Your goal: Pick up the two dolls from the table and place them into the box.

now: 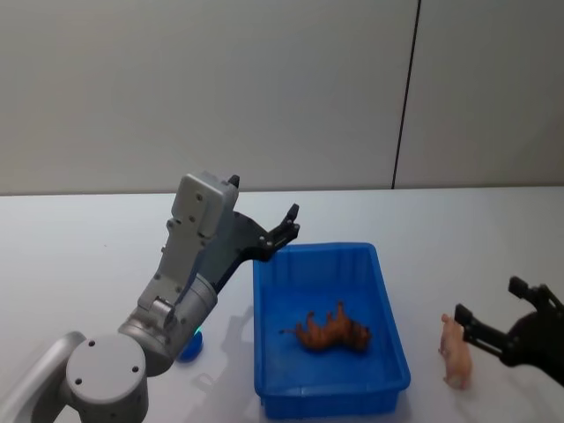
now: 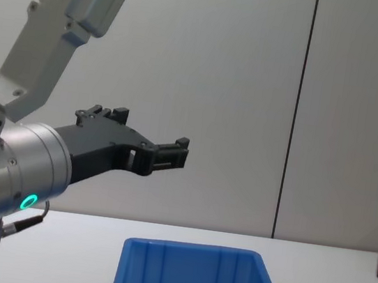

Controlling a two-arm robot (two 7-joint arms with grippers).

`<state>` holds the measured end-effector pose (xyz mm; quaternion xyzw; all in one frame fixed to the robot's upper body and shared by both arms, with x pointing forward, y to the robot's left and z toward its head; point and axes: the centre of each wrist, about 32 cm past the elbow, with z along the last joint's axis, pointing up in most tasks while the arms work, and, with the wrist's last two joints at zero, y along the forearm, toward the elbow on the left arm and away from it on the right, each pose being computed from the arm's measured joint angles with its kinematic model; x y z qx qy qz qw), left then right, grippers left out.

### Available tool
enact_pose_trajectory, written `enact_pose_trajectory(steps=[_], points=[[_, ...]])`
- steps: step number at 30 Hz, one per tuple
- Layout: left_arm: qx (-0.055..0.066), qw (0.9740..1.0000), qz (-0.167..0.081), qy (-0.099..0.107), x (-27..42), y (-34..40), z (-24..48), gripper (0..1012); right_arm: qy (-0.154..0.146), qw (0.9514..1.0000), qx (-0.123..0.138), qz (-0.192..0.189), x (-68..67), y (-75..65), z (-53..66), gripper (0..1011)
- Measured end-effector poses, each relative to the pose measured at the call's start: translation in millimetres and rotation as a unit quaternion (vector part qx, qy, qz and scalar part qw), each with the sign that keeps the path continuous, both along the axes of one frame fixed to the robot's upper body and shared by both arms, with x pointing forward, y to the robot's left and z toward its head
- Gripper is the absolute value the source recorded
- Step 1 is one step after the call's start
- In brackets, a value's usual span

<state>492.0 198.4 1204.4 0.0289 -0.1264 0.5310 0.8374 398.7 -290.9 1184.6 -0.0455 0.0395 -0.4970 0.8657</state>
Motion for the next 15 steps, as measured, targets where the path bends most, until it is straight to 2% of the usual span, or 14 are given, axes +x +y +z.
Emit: enact_pose_trajectory(steps=[9, 15], points=[[0.000, 1.0000, 0.000, 0.000, 0.0, 0.0, 0.0, 1002, 0.026, 0.9993, -0.008, -0.026, -19.1, -0.4, -7.3, 1001], [0.000, 1.0000, 0.000, 0.000, 0.0, 0.0, 0.0, 1001, 0.042, 0.9981, -0.020, -0.042, -24.2, 4.9, -14.2, 1001]])
